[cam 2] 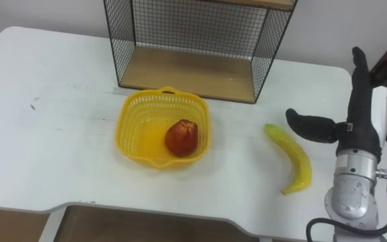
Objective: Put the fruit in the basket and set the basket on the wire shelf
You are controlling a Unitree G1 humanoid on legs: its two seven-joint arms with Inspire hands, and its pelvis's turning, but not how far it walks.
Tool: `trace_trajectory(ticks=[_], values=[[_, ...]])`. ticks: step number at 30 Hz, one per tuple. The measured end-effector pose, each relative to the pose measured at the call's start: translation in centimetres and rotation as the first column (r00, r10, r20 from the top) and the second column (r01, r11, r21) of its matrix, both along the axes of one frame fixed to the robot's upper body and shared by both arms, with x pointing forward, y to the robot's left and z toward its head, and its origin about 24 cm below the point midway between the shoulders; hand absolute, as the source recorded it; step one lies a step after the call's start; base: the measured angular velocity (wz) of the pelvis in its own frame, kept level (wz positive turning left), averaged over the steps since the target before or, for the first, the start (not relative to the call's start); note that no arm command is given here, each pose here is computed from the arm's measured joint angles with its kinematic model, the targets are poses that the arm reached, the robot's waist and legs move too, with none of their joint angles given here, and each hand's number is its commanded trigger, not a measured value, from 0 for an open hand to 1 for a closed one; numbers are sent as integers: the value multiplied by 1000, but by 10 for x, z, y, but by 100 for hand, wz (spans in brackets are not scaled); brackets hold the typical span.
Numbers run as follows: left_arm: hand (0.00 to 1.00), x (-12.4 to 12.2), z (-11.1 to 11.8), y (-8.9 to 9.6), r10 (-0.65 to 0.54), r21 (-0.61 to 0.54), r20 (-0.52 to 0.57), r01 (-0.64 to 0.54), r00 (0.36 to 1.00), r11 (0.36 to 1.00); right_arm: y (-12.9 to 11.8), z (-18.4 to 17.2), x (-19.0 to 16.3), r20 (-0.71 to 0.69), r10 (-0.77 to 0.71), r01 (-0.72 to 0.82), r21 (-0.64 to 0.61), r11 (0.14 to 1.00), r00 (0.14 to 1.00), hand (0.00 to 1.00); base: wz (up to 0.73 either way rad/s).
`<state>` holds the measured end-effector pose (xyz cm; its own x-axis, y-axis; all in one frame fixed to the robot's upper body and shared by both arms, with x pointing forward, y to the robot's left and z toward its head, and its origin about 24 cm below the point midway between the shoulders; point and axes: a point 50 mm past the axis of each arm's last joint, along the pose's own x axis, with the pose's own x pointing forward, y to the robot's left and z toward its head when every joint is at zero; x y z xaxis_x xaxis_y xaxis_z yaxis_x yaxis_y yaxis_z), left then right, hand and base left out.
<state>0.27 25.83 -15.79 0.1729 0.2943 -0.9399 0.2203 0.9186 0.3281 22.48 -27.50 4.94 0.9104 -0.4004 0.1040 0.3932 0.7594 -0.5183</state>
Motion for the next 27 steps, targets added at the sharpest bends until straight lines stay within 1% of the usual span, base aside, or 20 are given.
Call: trace_trajectory(ticks=[9,17,24,27], values=[[0,-4,0,0,7,-1,-20,-7,1000,1000,-6,-31,-5,-185,42,-32,55,998,982,0,0],[0,-5,0,0,16,-1,-23,-16,1000,1000,-11,-58,-14,-354,85,-47,115,992,931,0,0],[0,-7,0,1,19,4,-35,-19,999,1000,-10,-66,-16,-411,126,-73,143,987,903,0,0],[0,-10,0,1,18,4,-54,-18,998,1000,-4,-71,-17,-451,176,-121,148,982,875,0,0]])
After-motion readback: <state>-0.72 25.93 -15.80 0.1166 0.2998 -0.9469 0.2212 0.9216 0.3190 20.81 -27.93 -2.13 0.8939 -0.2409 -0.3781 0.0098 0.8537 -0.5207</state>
